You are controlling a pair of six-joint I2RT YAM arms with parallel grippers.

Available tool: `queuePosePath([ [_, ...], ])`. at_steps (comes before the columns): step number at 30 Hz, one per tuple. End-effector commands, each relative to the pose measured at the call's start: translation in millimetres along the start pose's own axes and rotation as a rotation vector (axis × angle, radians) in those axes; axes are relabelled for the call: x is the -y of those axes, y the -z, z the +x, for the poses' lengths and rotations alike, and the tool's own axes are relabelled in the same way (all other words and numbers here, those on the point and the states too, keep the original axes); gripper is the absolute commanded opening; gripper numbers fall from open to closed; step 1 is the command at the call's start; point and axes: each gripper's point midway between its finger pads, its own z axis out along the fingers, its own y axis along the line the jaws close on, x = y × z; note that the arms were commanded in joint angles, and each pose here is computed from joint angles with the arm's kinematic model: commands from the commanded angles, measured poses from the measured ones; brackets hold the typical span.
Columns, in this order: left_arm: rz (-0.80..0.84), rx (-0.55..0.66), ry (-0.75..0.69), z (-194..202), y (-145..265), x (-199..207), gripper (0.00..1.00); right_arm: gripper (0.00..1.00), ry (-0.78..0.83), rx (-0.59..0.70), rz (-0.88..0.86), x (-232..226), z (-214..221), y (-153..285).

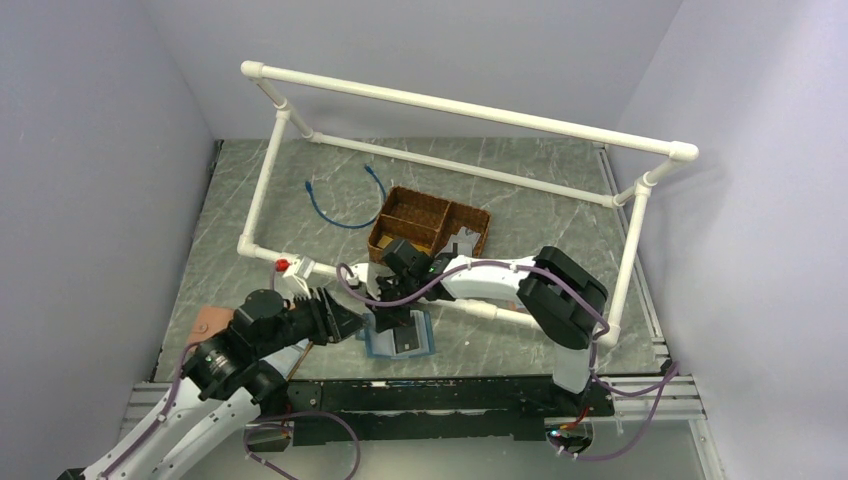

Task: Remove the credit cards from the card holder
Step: Remove the credit card from the card holder.

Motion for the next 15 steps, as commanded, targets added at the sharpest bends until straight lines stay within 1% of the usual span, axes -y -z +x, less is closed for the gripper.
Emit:
queuePosePath([
  [1,0.039,-0.027,0.073,7,-12,2,0.51,0.08,-0.01,0.048,-0.016,-4,-28,9],
  [6,0.103,-0.026,0.119,9,-26,6,0.49,0.09,-0.065,0.064,-0.04,-1,-27,14],
  [9,0.081,-0.043,0.146,13,-34,-1,0.46,0.09,-0.109,0.052,-0.052,2,-21,8],
  [12,0.066,-0.074,0.163,19,-43,-7,0.45,0.09,-0.144,0.048,-0.059,4,-17,4],
  [15,0.059,-0.108,0.176,27,-52,-13,0.45,0.04,-0.188,0.047,-0.043,8,-18,2],
])
